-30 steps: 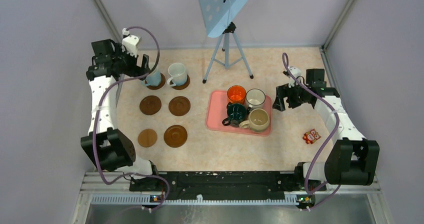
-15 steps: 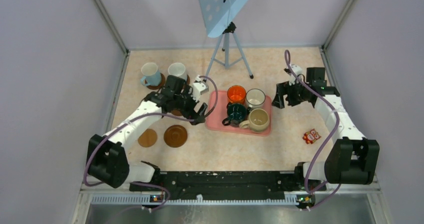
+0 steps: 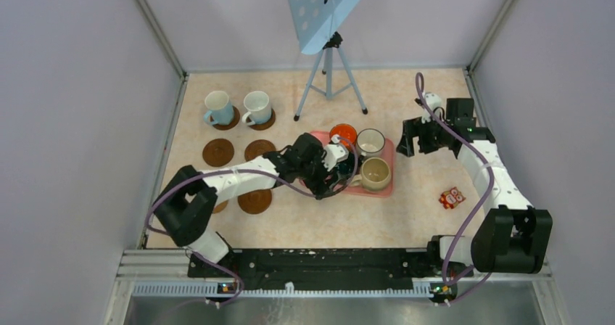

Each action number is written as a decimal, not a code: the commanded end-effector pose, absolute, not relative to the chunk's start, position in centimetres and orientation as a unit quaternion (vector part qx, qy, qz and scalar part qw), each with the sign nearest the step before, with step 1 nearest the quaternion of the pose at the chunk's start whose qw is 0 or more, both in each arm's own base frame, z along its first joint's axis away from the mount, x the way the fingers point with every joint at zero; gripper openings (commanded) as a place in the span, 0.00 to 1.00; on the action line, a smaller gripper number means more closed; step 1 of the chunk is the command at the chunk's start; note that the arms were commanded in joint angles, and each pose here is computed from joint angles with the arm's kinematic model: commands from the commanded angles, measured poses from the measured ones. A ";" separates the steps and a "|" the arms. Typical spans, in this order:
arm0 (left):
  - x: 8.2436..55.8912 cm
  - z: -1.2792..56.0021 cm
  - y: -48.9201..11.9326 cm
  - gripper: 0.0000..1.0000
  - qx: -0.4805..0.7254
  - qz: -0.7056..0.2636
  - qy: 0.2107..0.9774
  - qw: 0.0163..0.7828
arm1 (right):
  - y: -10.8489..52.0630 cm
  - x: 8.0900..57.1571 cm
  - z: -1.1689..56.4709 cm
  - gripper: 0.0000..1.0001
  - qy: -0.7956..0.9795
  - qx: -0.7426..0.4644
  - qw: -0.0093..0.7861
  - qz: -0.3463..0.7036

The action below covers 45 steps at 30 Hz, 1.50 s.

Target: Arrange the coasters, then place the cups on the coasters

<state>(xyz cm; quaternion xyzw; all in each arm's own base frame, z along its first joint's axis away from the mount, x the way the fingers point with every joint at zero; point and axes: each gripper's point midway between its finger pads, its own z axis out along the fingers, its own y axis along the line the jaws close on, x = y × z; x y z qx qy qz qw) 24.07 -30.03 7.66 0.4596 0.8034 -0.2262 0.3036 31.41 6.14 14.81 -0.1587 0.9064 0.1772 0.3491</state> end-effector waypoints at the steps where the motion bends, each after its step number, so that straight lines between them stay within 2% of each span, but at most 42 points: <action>1: 27.8 7.6 -31.6 0.86 0.434 -0.178 0.819 0.332 | 5.6 32.0 16.1 0.81 0.898 -0.152 0.380 0.162; 6: 29.2 6.2 -32.2 0.75 0.425 -0.158 0.829 0.328 | 5.6 31.9 16.0 0.81 0.898 -0.152 0.380 0.161; 12: 29.4 5.6 -32.5 0.52 0.428 -0.163 0.821 0.339 | 5.5 32.0 16.0 0.81 0.898 -0.152 0.381 0.160; 18: 28.9 6.3 -31.6 0.38 0.440 -0.158 0.811 0.351 | 5.5 31.8 16.0 0.81 0.898 -0.154 0.380 0.157; 20: 28.8 6.7 -31.0 0.29 0.435 -0.158 0.815 0.347 | 5.5 31.6 15.9 0.81 0.899 -0.154 0.379 0.157; 24: 27.9 7.9 -29.2 0.03 0.424 -0.202 0.822 0.322 | 5.5 31.6 15.8 0.81 0.898 -0.155 0.380 0.158; 25: 27.8 8.3 -28.7 0.00 0.423 -0.212 0.820 0.321 | 5.5 31.5 15.7 0.81 0.899 -0.156 0.378 0.159; 32: 28.7 12.3 -23.8 0.00 0.396 -0.240 0.811 0.358 | 5.7 31.5 15.7 0.81 0.898 -0.158 0.376 0.164; 39: 30.8 16.8 -18.2 0.00 0.351 -0.207 0.806 0.430 | 6.0 31.7 15.5 0.81 0.897 -0.162 0.374 0.172; 45: 31.7 17.5 -13.0 0.00 0.317 -0.186 0.818 0.442 | 6.4 32.0 15.5 0.80 0.895 -0.162 0.372 0.185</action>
